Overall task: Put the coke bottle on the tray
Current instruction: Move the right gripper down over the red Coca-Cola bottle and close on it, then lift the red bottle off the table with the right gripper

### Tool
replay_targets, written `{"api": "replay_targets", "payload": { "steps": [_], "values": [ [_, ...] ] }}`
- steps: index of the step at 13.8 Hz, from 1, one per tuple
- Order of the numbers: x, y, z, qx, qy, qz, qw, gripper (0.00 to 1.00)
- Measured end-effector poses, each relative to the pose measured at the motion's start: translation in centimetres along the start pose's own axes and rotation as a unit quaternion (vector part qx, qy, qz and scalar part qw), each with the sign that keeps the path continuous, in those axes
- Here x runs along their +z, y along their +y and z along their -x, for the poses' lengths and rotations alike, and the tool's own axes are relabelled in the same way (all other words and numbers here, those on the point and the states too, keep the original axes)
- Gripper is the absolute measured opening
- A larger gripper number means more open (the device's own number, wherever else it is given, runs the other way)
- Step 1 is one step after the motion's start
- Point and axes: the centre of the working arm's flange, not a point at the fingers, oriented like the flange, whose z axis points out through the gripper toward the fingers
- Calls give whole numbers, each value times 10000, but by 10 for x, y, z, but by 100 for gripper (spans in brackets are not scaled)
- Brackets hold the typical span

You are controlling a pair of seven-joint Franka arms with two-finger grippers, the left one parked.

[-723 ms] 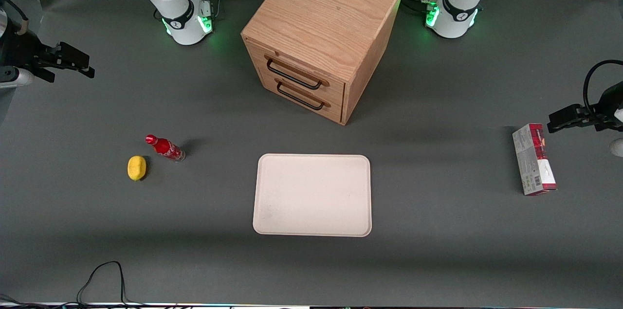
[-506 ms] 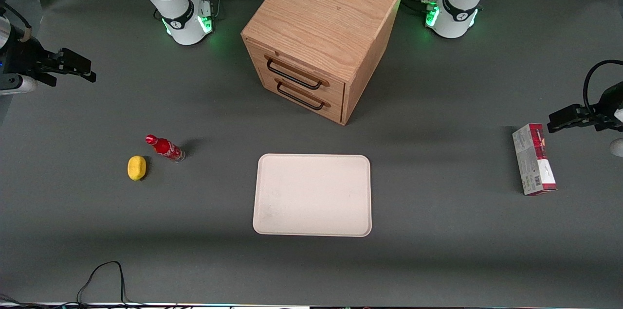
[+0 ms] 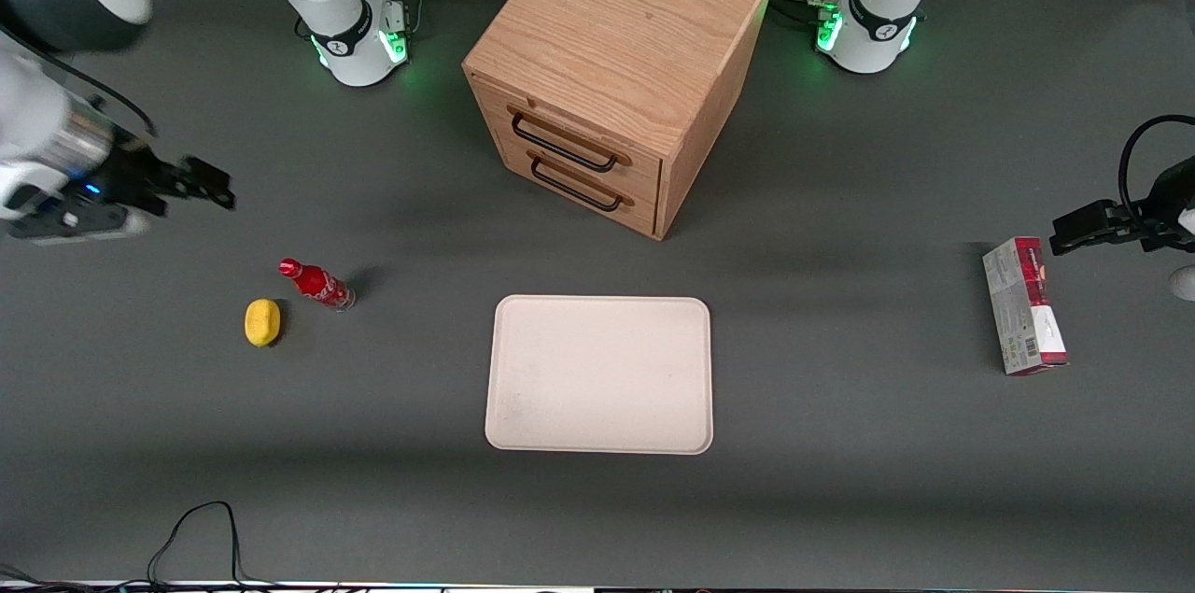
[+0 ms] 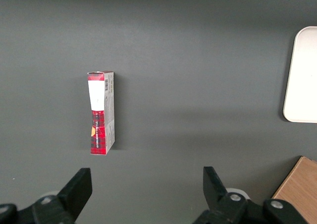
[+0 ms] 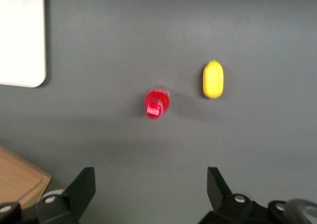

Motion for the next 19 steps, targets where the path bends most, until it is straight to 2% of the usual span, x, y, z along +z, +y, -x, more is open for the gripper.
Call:
{"api": "replay_targets", "payload": {
  "steps": [2, 4, 7, 13, 14, 18, 19],
  "values": [
    [68, -1, 7, -3, 295, 28, 9996, 100],
    [118, -2, 11, -12, 455, 78, 9989, 100],
    [160, -5, 10, -51, 422, 142, 9990, 100],
    [173, -5, 3, -60, 557, 182, 9983, 95],
    [173, -5, 3, -61, 568, 183, 9982, 88],
    [174, -6, 3, -75, 569, 181, 9982, 39],
    [173, -8, 2, -89, 571, 180, 9982, 34]
  ]
}}
